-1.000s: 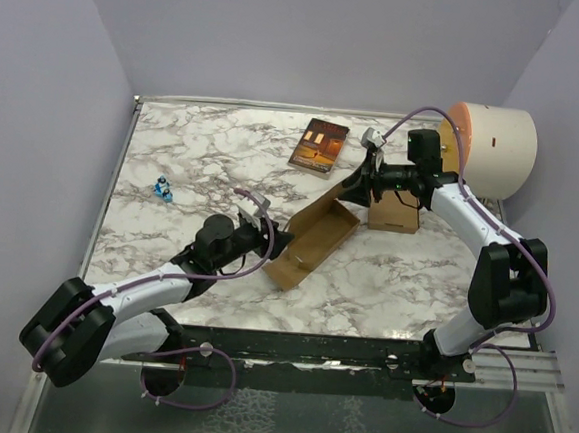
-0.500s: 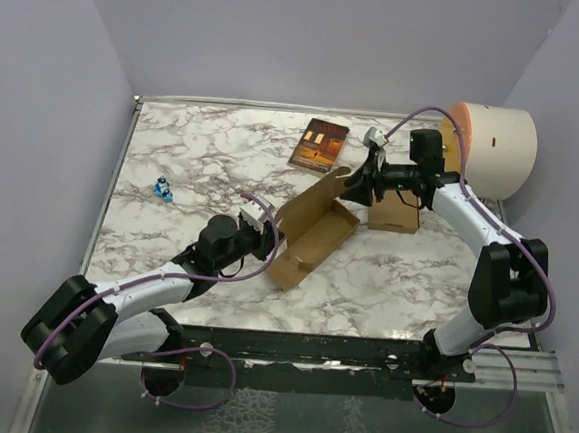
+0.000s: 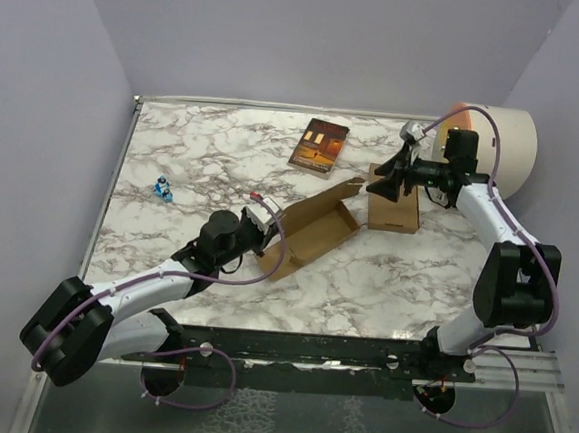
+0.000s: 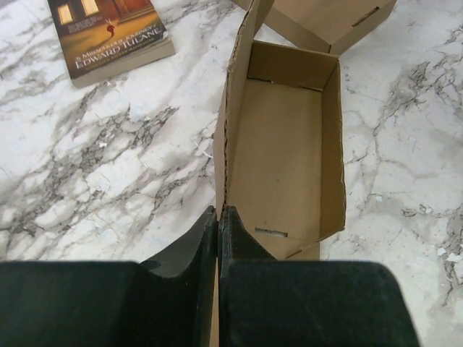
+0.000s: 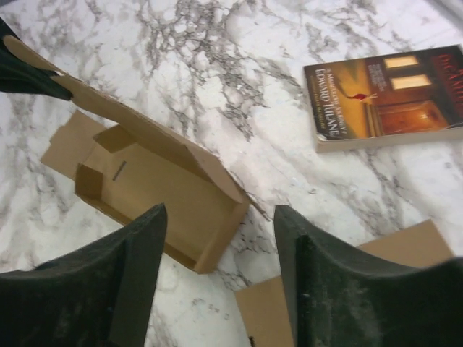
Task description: Fold the paper box
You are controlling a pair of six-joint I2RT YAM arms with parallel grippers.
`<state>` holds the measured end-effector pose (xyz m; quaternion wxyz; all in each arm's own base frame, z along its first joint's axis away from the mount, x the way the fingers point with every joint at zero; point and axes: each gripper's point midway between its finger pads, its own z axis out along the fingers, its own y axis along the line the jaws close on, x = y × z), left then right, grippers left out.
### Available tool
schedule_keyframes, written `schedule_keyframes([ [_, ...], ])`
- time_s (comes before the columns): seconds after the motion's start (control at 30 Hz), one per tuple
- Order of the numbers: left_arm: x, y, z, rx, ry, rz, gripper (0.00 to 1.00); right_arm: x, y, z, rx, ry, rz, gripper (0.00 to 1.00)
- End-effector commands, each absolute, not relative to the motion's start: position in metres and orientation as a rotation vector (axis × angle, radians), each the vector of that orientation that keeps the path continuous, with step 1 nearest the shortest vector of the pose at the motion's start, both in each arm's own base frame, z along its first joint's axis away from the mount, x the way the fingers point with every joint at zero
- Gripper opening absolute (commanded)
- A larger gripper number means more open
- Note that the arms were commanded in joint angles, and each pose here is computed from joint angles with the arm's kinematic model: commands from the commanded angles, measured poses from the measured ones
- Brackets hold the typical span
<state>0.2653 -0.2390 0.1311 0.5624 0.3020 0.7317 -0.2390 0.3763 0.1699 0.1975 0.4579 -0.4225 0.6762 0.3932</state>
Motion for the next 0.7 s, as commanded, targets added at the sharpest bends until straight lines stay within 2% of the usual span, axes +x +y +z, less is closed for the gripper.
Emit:
schedule_keyframes([
  [0.0, 0.271, -0.245, 0.149, 0.849, 1.625, -0.489, 0.03, 0.365, 0.164, 0.224, -1.156, 1.481, 0.853, 0.68],
  [0.13, 0.275, -0.251, 0.147, 0.944, 1.616, -0.463, 0.01, 0.356, 0.161, 0.236, -1.230, 1.364, 0.723, 0.80],
  [0.3, 0.276, -0.257, 0.143, 1.012, 1.609, -0.472, 0.00, 0.351, 0.156, 0.242, -1.283, 1.316, 0.671, 0.86],
  [0.67, 0.273, -0.267, 0.152, 1.080, 1.547, -0.574, 0.00, 0.355, 0.161, 0.207, -1.473, 1.282, 0.759, 0.84],
])
